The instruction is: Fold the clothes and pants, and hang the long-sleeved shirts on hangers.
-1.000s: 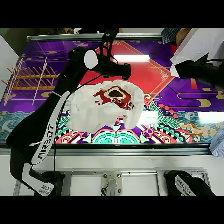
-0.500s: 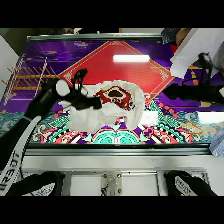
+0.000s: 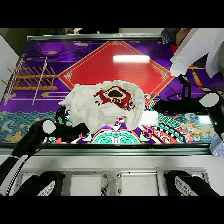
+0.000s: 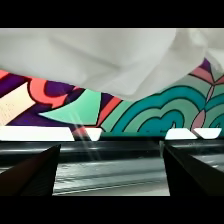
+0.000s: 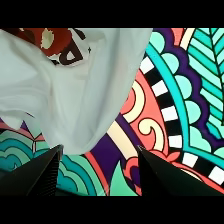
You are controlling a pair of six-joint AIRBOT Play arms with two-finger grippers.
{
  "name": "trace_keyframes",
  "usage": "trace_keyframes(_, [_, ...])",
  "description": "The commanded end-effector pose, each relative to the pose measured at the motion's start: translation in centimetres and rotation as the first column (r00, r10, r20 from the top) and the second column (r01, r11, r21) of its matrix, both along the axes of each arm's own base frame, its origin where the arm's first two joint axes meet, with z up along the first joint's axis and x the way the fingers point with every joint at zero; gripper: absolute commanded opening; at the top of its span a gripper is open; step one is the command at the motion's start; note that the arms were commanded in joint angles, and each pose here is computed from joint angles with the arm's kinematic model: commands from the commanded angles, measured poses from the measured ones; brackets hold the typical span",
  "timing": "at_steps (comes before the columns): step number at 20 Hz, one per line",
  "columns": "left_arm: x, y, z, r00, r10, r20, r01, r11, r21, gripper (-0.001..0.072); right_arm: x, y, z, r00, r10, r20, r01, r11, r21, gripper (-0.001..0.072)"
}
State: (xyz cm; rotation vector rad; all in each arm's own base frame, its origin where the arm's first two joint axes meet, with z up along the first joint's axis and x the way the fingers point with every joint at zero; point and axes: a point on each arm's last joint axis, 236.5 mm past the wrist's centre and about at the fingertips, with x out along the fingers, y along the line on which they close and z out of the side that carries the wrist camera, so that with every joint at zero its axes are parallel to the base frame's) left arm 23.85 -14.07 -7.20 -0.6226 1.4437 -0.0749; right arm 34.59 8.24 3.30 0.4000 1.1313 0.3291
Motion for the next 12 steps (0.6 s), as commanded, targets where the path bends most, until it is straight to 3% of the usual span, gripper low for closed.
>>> trace_keyframes(1, [1.0, -0.3, -2.1, 0.964, 0.257, -0.062, -0.263, 0.957, -0.125, 0.0687, 0.0, 1.3, -0.2, 1.000, 0.027, 0.010, -0.027, 1.000, -0.001, 0.0504])
trace_keyframes(4, [2.6, -1.8, -3.2, 0.959, 0.272, -0.076, -0.281, 0.947, -0.154, 0.0687, -0.3, 2.1, -0.2, 0.999, 0.049, 0.009, -0.049, 0.999, -0.002, 0.0503])
trace_keyframes(7, [4.0, -4.1, -4.1, 0.975, 0.212, -0.071, -0.220, 0.966, -0.134, 0.0685, -0.6, 1.4, -1.0, 1.000, 0.020, -0.021, -0.021, 0.999, -0.026, 0.0503])
trace_keyframes(8, [4.6, -4.7, -4.3, 0.977, 0.198, -0.074, -0.206, 0.970, -0.132, 0.0545, -0.9, 0.8, -1.7, 0.999, -0.012, -0.053, 0.010, 0.999, -0.040, 0.0503])
trace_keyframes(9, [5.2, -5.0, -4.4, 0.980, 0.186, -0.071, -0.194, 0.973, -0.127, 0.0317, -1.5, 0.1, -2.8, 0.994, -0.059, -0.096, 0.053, 0.997, -0.059, 0.0503])
trace_keyframes(10, [5.8, -5.3, -4.4, 0.980, 0.184, -0.071, -0.191, 0.973, -0.128, 0.0165, -2.1, -0.4, -4.0, 0.983, -0.115, -0.141, 0.106, 0.992, -0.068, 0.0503])
trace_keyframes(11, [6.4, -5.4, -4.3, 0.982, 0.179, -0.064, -0.186, 0.974, -0.130, 0.0057, -2.8, -0.5, -5.4, 0.969, -0.165, -0.182, 0.155, 0.986, -0.068, 0.0504])
trace_keyframes(12, [7.0, -5.3, -4.0, 0.983, 0.175, -0.051, -0.181, 0.974, -0.134, 0.0015, -3.5, -0.1, -6.7, 0.958, -0.195, -0.208, 0.187, 0.981, -0.060, 0.0503])
